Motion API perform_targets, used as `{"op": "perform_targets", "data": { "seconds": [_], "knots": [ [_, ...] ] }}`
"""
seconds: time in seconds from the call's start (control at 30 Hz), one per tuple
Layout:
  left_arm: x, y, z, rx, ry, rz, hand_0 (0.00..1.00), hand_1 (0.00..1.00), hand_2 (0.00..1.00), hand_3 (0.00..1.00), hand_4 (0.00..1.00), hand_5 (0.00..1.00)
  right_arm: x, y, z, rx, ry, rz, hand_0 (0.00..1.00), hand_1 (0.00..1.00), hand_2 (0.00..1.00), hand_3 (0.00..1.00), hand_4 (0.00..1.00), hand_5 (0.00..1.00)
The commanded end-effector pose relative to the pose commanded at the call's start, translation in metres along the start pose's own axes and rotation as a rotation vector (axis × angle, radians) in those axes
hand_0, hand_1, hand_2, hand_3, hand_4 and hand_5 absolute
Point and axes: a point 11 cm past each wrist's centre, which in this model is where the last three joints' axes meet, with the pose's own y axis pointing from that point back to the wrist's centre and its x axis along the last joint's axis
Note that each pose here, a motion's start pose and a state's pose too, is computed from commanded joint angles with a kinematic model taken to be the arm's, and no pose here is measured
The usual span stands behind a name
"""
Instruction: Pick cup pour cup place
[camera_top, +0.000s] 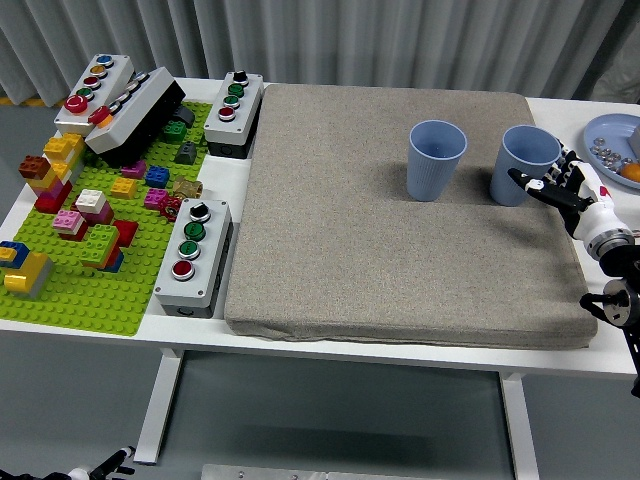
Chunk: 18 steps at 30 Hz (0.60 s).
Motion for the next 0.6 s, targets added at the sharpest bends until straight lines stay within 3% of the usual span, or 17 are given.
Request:
{"op": "perform_targets", "data": {
  "seconds": [0.6],
  "knots": [
    [0.0002, 0.0000, 0.0016, -0.003, -0.002, 0.001, 0.820, 0.824, 0.880, 0.814, 0.636, 0.997, -0.0090, -0.0027, -0.0003, 0.000, -0.006, -0.014, 0.998, 0.964, 0.998, 0.998, 0.879, 0.317]
  ]
}}
